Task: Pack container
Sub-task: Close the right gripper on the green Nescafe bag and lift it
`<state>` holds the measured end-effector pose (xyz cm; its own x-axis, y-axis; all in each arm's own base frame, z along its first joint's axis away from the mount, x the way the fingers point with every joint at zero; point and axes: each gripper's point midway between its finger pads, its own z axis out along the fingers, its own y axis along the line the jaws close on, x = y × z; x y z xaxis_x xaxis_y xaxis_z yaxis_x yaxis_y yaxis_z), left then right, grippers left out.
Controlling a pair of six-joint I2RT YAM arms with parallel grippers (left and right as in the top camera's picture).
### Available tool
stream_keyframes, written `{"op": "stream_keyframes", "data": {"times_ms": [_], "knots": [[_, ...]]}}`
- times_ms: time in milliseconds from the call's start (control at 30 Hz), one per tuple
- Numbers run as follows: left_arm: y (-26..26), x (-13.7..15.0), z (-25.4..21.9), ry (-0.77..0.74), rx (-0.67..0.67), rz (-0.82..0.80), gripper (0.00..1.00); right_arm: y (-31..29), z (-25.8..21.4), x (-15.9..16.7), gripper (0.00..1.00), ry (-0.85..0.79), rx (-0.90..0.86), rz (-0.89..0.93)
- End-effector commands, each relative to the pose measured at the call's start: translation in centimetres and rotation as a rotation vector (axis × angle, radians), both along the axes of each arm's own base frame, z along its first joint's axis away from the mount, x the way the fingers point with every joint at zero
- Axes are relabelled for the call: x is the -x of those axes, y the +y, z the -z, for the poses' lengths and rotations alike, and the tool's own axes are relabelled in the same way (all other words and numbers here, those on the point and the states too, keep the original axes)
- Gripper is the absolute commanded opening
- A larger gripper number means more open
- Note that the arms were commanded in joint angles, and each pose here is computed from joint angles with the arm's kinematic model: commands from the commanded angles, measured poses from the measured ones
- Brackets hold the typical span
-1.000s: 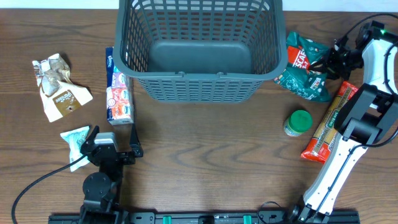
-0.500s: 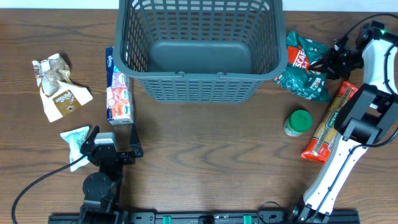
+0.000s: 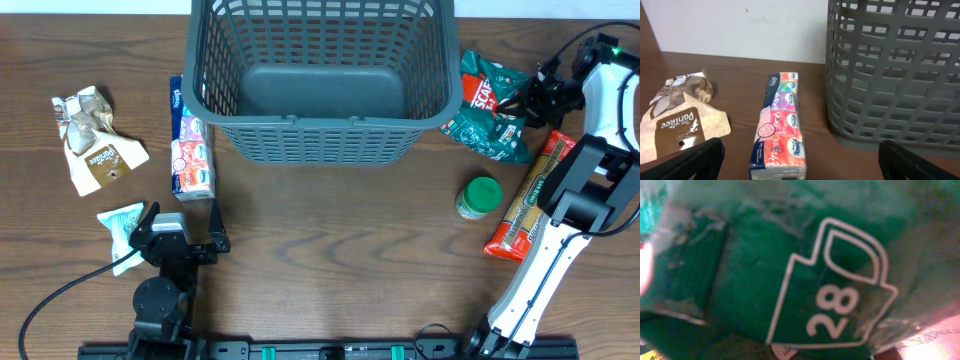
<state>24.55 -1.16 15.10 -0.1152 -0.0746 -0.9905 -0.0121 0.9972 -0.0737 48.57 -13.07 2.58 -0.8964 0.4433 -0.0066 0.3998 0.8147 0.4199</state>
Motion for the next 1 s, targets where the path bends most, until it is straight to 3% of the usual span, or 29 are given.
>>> {"op": "stream_keyframes", "data": {"times_ms": [0,267,967], "knots": [[0.2,0.0,1.1,0.034,-0.001,-0.011,0.99,2.1,6.1,2.3,0.01,0.161,-0.029,-0.045],[0.2,0.0,1.1,0.034,-0.001,-0.011,0.99,2.7,3.9,1.5,0.01,0.103,-0.063,-0.043],[0.2,0.0,1.1,0.034,-0.002,-0.011,0.98,0.0,-5.2,0.5,0.01,-0.046,0.147,-0.031]]}}
